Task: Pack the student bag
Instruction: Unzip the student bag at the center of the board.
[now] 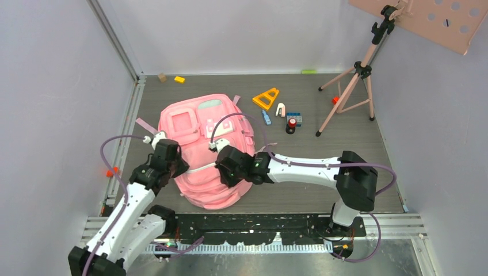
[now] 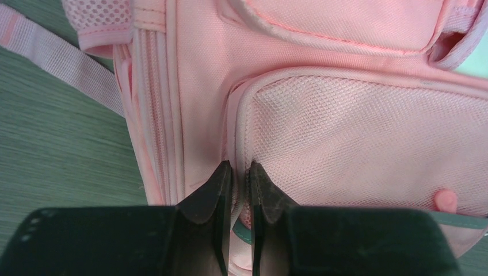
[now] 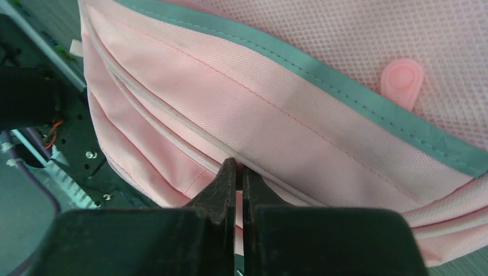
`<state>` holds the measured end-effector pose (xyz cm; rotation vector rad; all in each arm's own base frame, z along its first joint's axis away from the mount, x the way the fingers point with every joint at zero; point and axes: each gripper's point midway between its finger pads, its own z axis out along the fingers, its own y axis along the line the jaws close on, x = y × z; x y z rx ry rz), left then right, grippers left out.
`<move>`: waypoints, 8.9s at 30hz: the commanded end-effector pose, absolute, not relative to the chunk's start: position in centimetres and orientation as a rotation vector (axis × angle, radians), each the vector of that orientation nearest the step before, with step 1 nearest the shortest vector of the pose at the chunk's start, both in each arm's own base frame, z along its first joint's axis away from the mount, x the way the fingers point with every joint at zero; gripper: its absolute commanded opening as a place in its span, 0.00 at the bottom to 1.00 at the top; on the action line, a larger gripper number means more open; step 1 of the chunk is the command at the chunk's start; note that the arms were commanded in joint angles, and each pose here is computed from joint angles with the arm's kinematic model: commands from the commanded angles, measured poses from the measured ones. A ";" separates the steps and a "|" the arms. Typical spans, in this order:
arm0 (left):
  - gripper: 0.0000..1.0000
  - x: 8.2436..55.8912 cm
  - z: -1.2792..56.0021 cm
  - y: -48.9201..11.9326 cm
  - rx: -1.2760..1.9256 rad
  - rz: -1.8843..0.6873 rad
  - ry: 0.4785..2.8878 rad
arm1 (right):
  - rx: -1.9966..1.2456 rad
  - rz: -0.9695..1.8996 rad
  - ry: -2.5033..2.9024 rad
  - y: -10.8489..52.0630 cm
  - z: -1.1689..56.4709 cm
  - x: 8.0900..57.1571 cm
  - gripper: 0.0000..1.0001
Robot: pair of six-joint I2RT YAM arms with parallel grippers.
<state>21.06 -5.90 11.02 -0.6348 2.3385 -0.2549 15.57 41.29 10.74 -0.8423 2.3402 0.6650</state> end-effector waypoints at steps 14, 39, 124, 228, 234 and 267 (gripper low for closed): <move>0.00 24.5 14.1 -13.5 -0.661 -0.549 2.193 | -0.926 0.777 2.223 40.2 13.5 14.8 0.00; 0.00 24.4 15.5 -12.5 -0.714 -0.561 2.113 | -0.974 0.911 2.119 45.4 15.1 11.9 0.00; 0.00 22.1 16.4 -13.8 -0.634 -0.786 2.148 | -1.274 1.012 2.018 47.7 15.0 6.0 0.00; 0.00 19.9 11.7 -19.0 0.363 -0.479 2.145 | 0.067 0.775 2.386 34.1 14.3 29.0 0.14; 0.00 19.9 11.6 -17.2 0.246 -0.429 2.153 | 0.067 0.760 2.352 33.6 15.1 29.2 0.00; 0.00 21.7 13.5 -8.8 -0.059 -0.126 2.305 | 0.014 0.396 2.244 27.5 15.8 30.8 0.00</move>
